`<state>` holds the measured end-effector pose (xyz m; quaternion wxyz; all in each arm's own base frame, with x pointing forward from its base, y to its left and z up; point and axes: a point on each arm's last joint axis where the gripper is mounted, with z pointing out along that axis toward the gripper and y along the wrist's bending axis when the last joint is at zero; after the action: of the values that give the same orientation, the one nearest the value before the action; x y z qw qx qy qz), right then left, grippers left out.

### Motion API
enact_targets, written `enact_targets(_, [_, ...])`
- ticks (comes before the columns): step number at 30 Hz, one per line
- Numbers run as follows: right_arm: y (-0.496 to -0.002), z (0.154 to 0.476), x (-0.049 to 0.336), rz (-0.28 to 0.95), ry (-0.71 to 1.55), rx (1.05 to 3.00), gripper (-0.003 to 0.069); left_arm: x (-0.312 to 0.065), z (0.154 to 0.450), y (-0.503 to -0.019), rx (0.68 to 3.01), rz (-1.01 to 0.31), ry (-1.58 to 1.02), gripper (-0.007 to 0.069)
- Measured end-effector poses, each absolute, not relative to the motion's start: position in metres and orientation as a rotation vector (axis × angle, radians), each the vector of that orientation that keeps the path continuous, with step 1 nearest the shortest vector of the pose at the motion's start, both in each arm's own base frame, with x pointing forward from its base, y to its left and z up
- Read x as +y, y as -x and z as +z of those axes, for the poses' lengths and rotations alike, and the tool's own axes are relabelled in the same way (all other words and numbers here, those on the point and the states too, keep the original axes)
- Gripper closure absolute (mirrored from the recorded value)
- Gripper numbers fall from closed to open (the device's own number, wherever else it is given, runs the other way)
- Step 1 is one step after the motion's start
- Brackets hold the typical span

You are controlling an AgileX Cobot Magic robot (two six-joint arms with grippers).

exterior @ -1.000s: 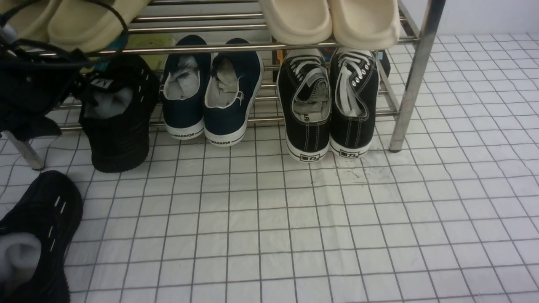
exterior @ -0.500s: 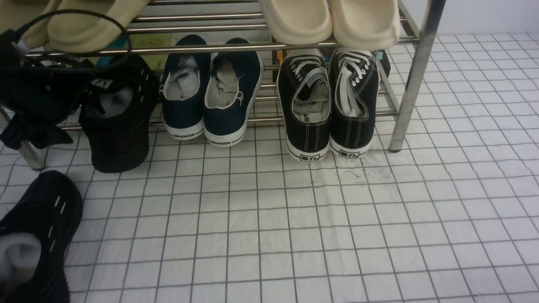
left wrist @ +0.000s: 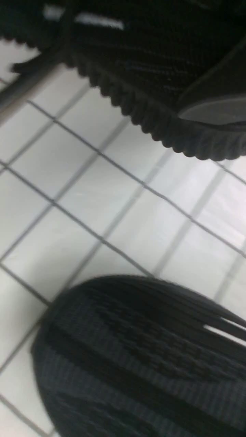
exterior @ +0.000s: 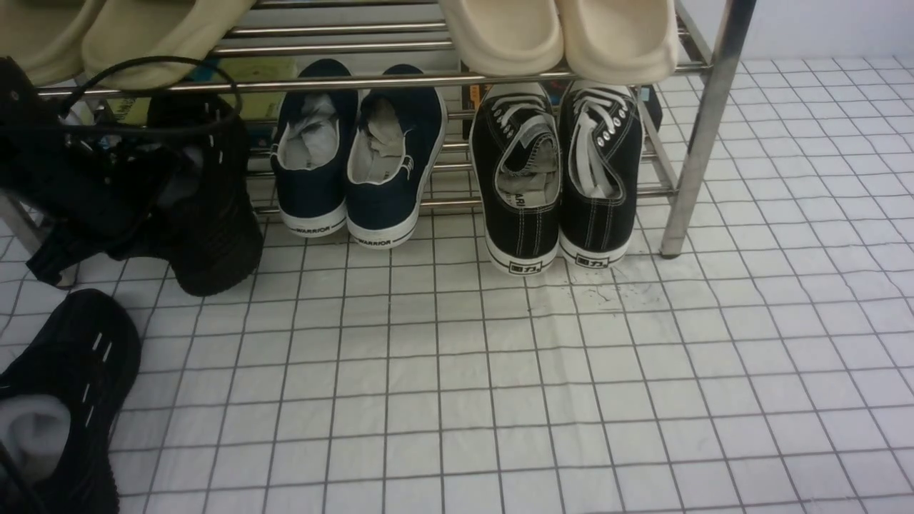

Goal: Take the shoes off the shelf with your hand from the white checkered tablecloth.
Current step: 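Set the held shoe down on the floor in front of the rack with the left gripper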

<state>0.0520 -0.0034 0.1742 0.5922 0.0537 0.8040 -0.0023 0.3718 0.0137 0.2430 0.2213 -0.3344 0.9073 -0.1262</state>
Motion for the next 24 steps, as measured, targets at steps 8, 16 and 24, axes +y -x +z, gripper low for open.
enact_targets(8, [-0.052,0.174,-0.003,-0.005,-0.125,1.87,0.042,0.007,0.292,-0.317,2.7,-0.308,0.737,0.061])
enact_targets(16, [-0.052,0.174,-0.003,-0.005,-0.125,1.87,0.042,0.003,0.289,-0.255,2.787,-0.289,0.733,0.0609])
enact_targets(24, [-0.052,0.174,-0.003,-0.005,-0.125,1.87,0.042,0.0,0.263,-0.21,2.791,-0.286,0.804,0.0608])
